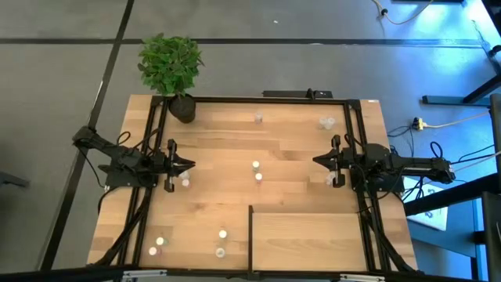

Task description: Pick and place medicine bottles onto shelf by color

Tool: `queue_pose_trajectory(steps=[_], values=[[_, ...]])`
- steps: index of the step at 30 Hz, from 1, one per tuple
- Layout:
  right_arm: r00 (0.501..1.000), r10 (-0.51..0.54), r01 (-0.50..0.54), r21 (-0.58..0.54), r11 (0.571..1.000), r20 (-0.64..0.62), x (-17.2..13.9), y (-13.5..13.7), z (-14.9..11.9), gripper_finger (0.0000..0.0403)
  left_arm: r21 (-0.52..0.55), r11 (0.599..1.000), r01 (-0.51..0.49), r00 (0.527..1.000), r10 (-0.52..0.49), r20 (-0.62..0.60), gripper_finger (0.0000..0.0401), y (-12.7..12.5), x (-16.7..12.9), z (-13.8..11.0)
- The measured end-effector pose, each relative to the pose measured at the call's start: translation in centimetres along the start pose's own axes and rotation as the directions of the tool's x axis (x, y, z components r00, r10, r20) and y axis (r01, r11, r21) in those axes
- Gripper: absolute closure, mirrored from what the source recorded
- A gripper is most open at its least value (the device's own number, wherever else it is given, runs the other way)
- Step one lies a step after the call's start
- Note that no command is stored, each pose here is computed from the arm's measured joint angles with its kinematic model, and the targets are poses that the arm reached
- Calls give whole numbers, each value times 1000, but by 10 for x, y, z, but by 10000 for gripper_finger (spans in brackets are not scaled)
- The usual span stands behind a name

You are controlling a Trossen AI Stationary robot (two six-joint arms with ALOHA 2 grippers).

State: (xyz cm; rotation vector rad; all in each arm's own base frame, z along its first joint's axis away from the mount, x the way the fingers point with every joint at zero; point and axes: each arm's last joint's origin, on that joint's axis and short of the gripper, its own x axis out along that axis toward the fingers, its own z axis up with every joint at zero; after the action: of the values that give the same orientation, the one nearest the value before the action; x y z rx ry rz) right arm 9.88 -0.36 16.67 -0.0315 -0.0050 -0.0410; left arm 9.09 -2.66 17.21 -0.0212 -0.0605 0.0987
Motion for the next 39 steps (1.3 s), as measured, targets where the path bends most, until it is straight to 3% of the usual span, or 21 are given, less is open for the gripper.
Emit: queue_pose_trajectory(steps=[10, 14, 18, 20, 32, 36, 39], values=[[1000, 16, -16, 11, 1000, 1, 0, 0, 0, 385, 0, 1000, 0, 1000, 0, 0, 371, 0, 0, 0], [989, 143, -144, 13, 990, 47, 0, 4, 4, 385, 0, 1000, 0, 1000, 0, 0, 371, 0, 0, 0], [934, 347, -343, -62, 937, 81, -2, 10, 7, 385, 0, 1000, 0, 1000, 0, 0, 371, 0, 0, 0], [918, 387, -380, -88, 921, 85, -3, 11, 8, 385, 0, 1000, 0, 1000, 0, 0, 371, 0, 0, 0], [958, 276, -270, -81, 959, 82, -1, 8, 8, 385, 24, 1000, 0, 1000, 0, 7, 371, 0, 0, 1], [980, 181, -175, -71, 982, 81, -1, 5, 7, 385, 14, 1000, 6, 995, -7, 100, 371, 1, -1, 15], [988, 134, -129, -67, 989, 79, -1, 4, 7, 385, 12, 998, 65, 985, -66, 161, 371, 1, -5, 38]])
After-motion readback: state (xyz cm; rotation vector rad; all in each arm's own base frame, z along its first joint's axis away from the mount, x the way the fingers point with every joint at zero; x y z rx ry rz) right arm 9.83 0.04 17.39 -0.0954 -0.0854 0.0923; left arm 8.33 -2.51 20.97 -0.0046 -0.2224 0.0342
